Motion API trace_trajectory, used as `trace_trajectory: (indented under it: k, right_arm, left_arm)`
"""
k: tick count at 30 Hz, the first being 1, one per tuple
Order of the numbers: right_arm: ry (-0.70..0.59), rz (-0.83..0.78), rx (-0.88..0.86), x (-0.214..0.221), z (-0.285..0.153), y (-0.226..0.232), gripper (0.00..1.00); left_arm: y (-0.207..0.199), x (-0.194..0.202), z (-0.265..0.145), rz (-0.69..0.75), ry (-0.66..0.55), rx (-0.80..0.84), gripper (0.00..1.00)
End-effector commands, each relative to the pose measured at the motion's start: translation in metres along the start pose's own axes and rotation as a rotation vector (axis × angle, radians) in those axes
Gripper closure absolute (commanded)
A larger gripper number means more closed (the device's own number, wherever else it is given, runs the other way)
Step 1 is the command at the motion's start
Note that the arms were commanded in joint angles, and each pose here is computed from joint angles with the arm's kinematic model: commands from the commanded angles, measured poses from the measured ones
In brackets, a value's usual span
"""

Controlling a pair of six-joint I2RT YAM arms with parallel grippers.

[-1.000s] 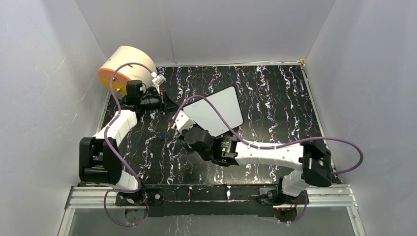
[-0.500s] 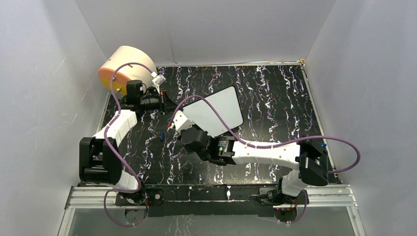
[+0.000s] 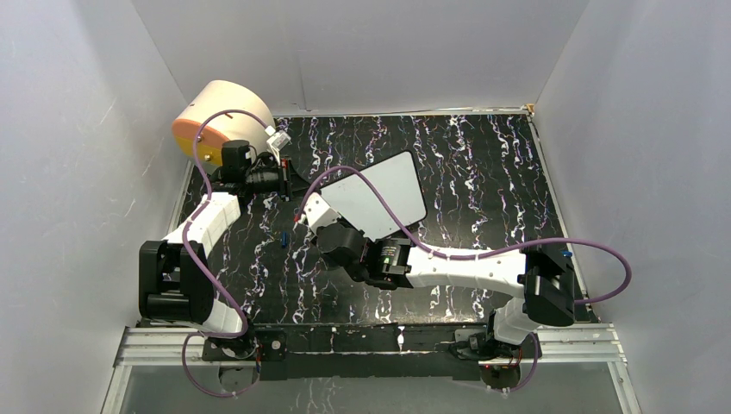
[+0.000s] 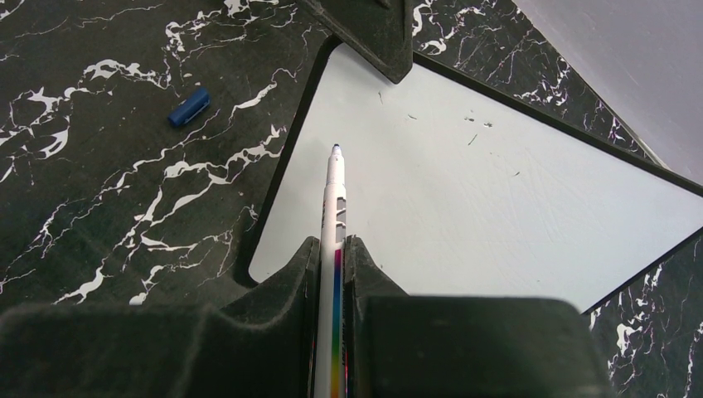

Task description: Write a sentence on the whiteboard

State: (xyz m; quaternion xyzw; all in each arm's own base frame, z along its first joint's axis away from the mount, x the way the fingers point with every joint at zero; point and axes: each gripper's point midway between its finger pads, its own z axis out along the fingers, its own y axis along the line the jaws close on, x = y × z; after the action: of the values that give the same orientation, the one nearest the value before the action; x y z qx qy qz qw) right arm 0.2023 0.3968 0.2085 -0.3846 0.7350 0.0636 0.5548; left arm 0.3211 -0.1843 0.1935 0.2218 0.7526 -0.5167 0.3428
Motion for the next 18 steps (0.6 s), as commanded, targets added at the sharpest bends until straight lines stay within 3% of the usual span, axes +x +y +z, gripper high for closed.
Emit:
trace_trajectory:
  k: [1, 18]
  right_arm:
    - [-0.043, 0.055, 0.016, -0.0242, 0.0005, -0.003, 1.0]
    - [-0.058, 0.075, 0.057, -0.0317, 0.006, -0.0089, 1.0]
  left_arm:
    - [-0.0012, -0.0016, -0.0014, -0.002, 0.007, -0.016, 1.0]
    - [-0.0009, -0.0008, -0.0007, -0.003, 0.01, -0.007, 1.0]
